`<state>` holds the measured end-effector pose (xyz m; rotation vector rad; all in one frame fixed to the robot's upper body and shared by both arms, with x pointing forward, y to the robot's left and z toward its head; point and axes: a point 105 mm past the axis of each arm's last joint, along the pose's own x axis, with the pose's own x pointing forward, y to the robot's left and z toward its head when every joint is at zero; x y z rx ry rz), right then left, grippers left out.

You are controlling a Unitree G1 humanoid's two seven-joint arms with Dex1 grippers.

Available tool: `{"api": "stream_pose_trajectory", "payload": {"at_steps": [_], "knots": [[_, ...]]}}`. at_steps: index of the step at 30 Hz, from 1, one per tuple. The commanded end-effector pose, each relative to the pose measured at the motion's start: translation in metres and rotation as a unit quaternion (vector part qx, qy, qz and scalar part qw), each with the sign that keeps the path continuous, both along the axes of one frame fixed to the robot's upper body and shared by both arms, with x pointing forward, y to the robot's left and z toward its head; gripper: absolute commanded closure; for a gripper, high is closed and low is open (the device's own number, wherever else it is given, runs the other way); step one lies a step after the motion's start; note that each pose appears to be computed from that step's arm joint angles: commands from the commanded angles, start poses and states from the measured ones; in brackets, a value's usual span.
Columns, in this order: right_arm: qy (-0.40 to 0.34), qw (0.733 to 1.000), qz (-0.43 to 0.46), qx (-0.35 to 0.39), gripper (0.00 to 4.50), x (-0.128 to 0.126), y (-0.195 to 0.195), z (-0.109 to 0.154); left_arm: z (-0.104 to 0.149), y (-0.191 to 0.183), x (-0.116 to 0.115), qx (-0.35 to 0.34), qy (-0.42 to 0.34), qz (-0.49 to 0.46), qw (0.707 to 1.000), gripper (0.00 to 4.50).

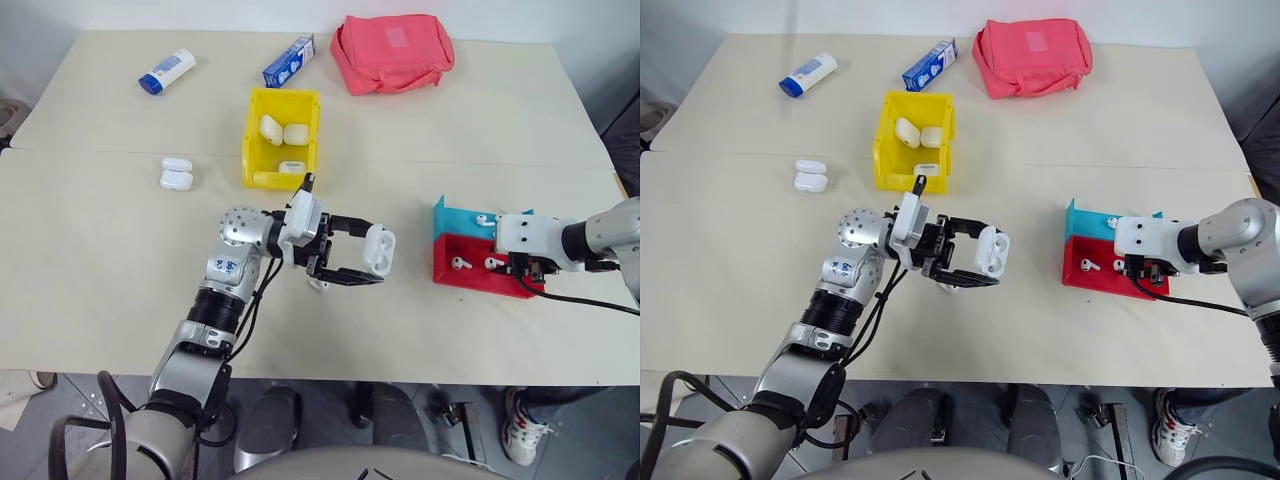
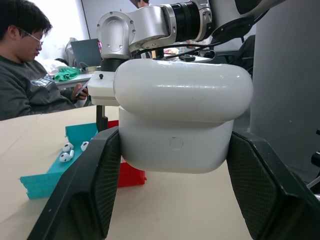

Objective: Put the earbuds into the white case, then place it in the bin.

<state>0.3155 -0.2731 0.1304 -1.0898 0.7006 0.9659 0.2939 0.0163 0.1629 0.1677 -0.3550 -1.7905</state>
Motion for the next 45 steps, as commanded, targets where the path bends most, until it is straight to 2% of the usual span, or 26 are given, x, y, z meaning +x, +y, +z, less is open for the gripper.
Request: {"api": "stream_pose_trajectory", "payload": {"at_steps": [1,20,24,34,36,40,43,45], "knots": [[-0.009,1.000,0.007,0.001,2.79,0.003,0.003,0.006,0.007,-0.002,-0.005,-0.012,-0.014,-0.007,1.000,1.70],[0.010,1.000,0.008,0.007,2.79,-0.001,0.004,0.002,0.008,-0.002,-0.005,-0.015,-0.013,0.001,1.000,1.70],[0.010,1.000,0.006,0.007,4.00,-0.001,0.004,0.002,0.008,-0.003,-0.004,-0.015,-0.013,0.002,1.000,1.70],[-0.013,1.000,-0.010,0.022,4.07,0.000,0.002,0.009,0.008,-0.004,-0.004,-0.016,-0.013,0.001,1.000,1.70],[-0.035,0.998,-0.028,0.052,4.07,-0.001,0.004,0.024,0.009,-0.005,-0.002,-0.017,-0.012,0.000,1.000,1.70],[-0.109,0.975,-0.055,0.187,4.07,-0.010,0.026,0.070,0.014,-0.011,0.005,-0.028,-0.004,-0.002,1.000,1.70],[-0.142,0.943,-0.034,0.299,4.07,-0.044,0.053,0.097,0.014,-0.021,0.008,-0.022,-0.009,-0.023,0.999,1.70],[-0.162,0.907,0.002,0.389,4.07,-0.064,0.079,0.113,0.018,-0.029,0.009,-0.027,-0.003,-0.041,0.999,1.70]]}}
